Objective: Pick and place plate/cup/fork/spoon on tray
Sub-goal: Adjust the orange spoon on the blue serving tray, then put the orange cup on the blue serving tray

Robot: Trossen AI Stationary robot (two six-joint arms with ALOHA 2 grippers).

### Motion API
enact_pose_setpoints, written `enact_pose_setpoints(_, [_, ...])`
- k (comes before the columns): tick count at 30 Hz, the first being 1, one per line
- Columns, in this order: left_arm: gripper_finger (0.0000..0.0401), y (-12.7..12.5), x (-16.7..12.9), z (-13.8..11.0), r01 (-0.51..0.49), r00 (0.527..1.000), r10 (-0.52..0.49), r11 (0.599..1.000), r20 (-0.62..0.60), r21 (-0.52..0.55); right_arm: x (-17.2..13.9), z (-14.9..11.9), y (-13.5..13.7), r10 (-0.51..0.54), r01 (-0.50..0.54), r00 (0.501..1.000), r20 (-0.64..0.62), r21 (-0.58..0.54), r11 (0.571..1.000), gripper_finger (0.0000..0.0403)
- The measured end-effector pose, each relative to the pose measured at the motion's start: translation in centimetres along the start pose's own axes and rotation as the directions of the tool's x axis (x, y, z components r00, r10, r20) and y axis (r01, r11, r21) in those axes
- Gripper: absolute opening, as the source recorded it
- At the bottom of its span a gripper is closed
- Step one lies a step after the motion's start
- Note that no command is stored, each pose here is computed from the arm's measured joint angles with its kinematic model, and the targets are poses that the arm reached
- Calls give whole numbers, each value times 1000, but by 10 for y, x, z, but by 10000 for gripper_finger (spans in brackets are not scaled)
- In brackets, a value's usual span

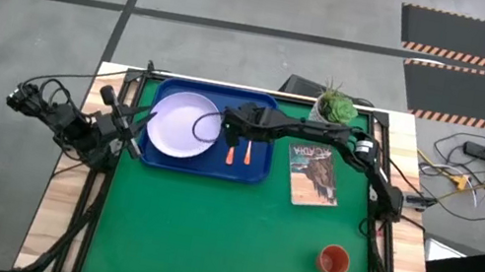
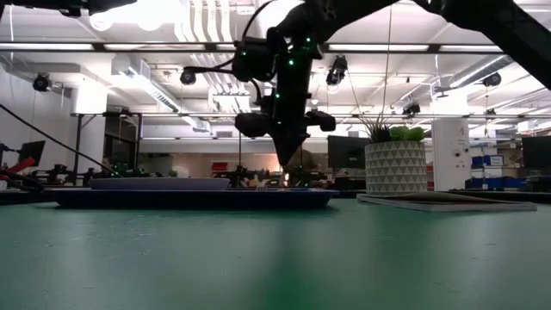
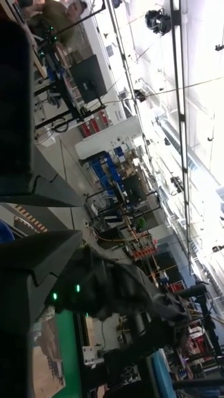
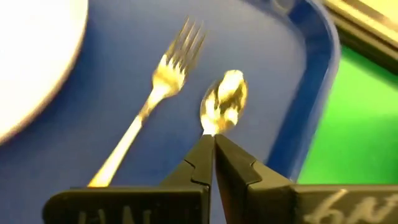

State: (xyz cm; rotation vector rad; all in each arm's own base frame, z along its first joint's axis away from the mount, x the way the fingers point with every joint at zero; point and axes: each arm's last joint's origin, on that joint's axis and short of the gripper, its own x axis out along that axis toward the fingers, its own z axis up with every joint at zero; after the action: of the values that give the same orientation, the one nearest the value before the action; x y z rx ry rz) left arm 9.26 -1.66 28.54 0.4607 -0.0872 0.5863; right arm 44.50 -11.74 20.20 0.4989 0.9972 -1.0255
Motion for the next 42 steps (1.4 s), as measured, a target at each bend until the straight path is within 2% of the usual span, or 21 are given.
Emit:
enact_pose_setpoints(4, [56, 0, 0, 0, 0, 1000, 0, 1000, 0, -1, 16, 14, -7, 80, -81, 997, 12, 19, 997, 8])
enact_pose_setpoints(7, [56, 0, 0, 0, 0, 1000, 0, 1000, 0, 2, 28, 20, -8, 128, -131, 989, 72, 44, 990, 8])
enact_pose_setpoints(11, [56, 0, 0, 0, -2, 1000, 2, 1000, -2, 3, 41, 23, -14, 133, -141, 986, 97, 81, 987, 8])
enact_pose_setpoints(21, [56, 0, 0, 0, -5, 1000, 5, 1000, -4, 3, 68, 9, -17, 98, -105, 993, 65, 115, 988, 8])
enact_pose_setpoints(36, [56, 0, 0, 0, -5, 1000, 5, 1000, -4, 4, 67, 10, -18, 94, -101, 994, 63, 115, 988, 8])
enact_pose_setpoints(42, [56, 0, 0, 0, -5, 1000, 5, 1000, -4, 4, 45, 9, -11, 135, -143, 987, 86, 99, 985, 8])
